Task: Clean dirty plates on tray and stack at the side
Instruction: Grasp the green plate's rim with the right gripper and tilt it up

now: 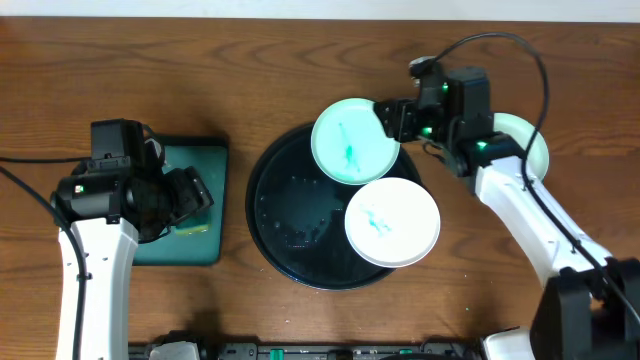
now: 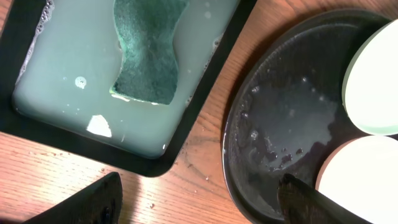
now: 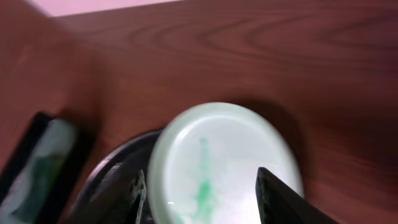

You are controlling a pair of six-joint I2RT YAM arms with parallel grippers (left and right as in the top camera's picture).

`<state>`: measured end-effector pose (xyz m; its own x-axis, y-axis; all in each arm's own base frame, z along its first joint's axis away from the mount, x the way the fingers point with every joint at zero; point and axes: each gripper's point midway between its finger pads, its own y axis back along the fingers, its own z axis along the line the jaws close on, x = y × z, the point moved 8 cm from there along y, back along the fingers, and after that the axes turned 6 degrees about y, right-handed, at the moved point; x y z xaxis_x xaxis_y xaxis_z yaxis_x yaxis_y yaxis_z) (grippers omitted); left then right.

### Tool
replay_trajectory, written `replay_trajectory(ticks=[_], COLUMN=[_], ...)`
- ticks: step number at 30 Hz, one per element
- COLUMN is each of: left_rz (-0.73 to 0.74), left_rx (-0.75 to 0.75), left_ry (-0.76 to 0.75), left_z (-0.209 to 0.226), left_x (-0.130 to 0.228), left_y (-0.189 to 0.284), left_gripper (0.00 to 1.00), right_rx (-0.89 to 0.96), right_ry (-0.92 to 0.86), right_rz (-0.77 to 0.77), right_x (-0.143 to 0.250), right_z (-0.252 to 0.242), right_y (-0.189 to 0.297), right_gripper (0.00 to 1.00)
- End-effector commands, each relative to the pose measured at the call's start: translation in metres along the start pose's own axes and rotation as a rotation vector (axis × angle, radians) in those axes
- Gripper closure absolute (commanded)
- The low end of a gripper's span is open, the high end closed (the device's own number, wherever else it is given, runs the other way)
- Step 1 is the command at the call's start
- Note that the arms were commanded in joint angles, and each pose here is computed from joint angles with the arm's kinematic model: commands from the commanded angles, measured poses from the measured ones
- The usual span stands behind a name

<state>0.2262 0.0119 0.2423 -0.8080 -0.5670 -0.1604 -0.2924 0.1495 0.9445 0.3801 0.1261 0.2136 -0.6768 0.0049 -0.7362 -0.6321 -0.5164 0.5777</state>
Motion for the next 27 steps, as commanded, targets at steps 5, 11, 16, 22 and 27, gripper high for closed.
replay_trajectory(ticks=[5, 11, 16, 22, 27], left_rz=[0.016, 0.022, 0.022, 0.021, 0.022], left_rx=[0.002, -0.001, -0.001, -0.001, -0.001], left_ry=[0.006, 0.007, 0.007, 0.007, 0.007], left_z=[0.001, 0.001, 0.001, 0.001, 0.001], left_x=[0.002, 0.003, 0.003, 0.003, 0.003], left_y=[-0.003, -0.003, -0.003, -0.003, -0.003], left_gripper=[0.2, 0.2, 0.2, 0.2, 0.2], right_rx=[0.132, 0.137, 0.132, 0.098, 0.046], right_ry=[-0.02, -0.064, -0.076, -0.065, -0.05], right_rz=[0.208, 0.306, 0.3, 0.257, 0.208], right_x=[0.052, 0.09, 0.093, 0.085, 0.076], right_z=[-0.039, -0.052, -0.053, -0.049, -0.044], right_y=[-0.047, -0.086, -0.093, -0.095, -0.096], right_gripper=[0.47, 0.51, 0.51, 0.49, 0.46])
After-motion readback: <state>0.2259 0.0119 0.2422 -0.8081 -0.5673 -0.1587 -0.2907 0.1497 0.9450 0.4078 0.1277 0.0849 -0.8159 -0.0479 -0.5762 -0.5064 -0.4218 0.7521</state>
